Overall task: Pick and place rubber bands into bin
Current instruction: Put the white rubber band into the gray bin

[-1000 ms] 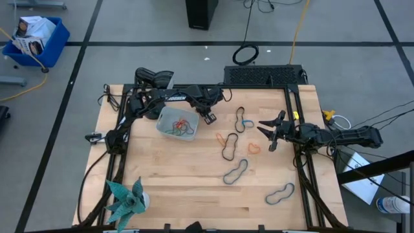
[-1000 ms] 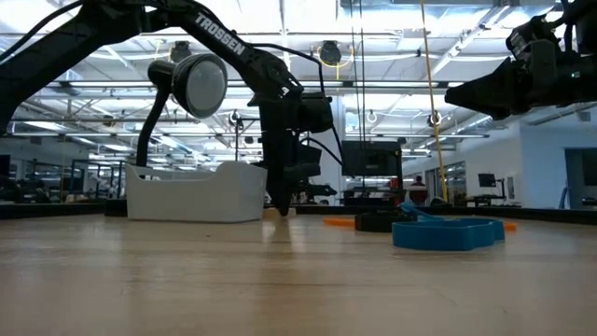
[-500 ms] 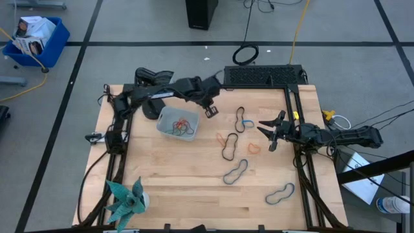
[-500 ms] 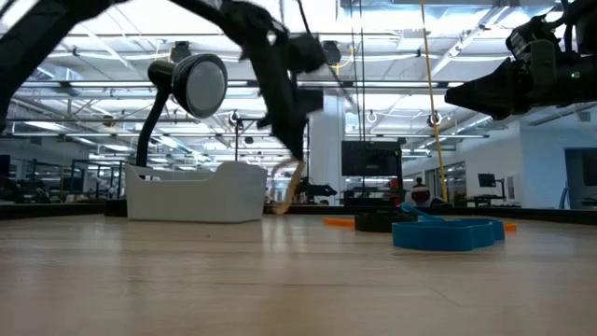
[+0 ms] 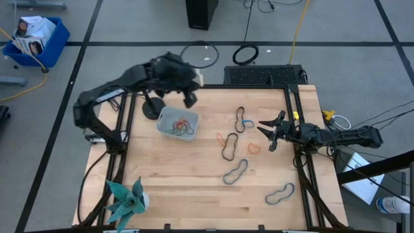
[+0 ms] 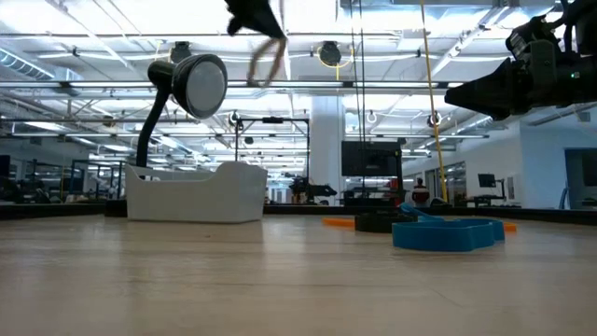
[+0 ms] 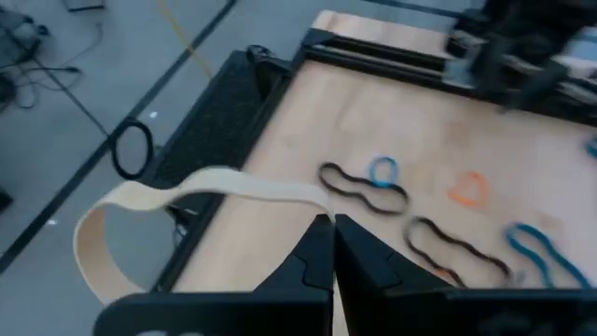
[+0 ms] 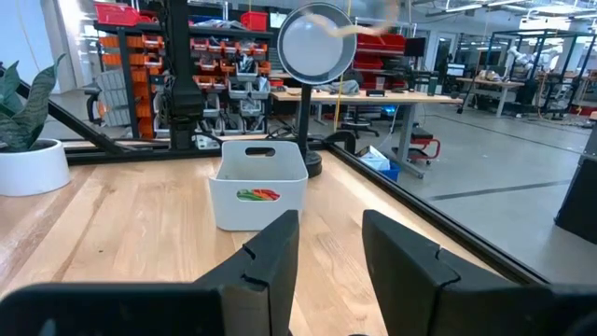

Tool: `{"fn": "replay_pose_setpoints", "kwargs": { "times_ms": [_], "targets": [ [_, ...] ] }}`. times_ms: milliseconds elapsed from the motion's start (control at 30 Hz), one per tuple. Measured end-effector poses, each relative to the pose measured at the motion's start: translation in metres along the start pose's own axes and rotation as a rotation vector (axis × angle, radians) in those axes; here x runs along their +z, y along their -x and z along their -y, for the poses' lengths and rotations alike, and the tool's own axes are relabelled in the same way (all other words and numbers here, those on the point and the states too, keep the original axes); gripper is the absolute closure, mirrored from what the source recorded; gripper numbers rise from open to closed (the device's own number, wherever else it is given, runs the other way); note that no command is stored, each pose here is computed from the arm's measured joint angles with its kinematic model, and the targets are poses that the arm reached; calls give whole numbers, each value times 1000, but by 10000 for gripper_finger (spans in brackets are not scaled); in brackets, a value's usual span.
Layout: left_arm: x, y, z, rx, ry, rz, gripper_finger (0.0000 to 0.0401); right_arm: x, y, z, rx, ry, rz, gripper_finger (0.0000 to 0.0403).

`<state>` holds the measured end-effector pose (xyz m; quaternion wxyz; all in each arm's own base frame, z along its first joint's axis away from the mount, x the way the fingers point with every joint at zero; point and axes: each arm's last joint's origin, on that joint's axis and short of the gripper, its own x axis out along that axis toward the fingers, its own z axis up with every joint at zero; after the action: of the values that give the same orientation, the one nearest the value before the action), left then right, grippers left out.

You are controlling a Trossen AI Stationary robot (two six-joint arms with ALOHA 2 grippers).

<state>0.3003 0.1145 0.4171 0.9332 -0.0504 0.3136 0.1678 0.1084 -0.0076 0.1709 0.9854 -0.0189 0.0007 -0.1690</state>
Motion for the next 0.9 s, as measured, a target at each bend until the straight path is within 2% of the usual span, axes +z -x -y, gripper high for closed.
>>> {"fn": "replay_pose_setpoints", "kwargs": {
  "times_ms": [133, 267, 400, 633, 900],
  "targets": [
    [-10, 21, 5, -19, 24, -80, 396, 0, 0, 0, 0, 2, 0, 287],
    [-24, 22, 9, -12, 60, -213, 397, 0, 0, 0, 0, 0, 1, 287],
    [-43, 1, 13, -10, 88, -316, 394, 1, 0, 0, 0, -3, 7, 287],
    [-104, -47, 14, 12, 149, -498, 394, 1, 0, 0, 0, -16, 8, 287],
    [-159, -83, 17, -55, 228, -542, 393, 1, 0, 0, 0, -15, 8, 287]
  ]
}}
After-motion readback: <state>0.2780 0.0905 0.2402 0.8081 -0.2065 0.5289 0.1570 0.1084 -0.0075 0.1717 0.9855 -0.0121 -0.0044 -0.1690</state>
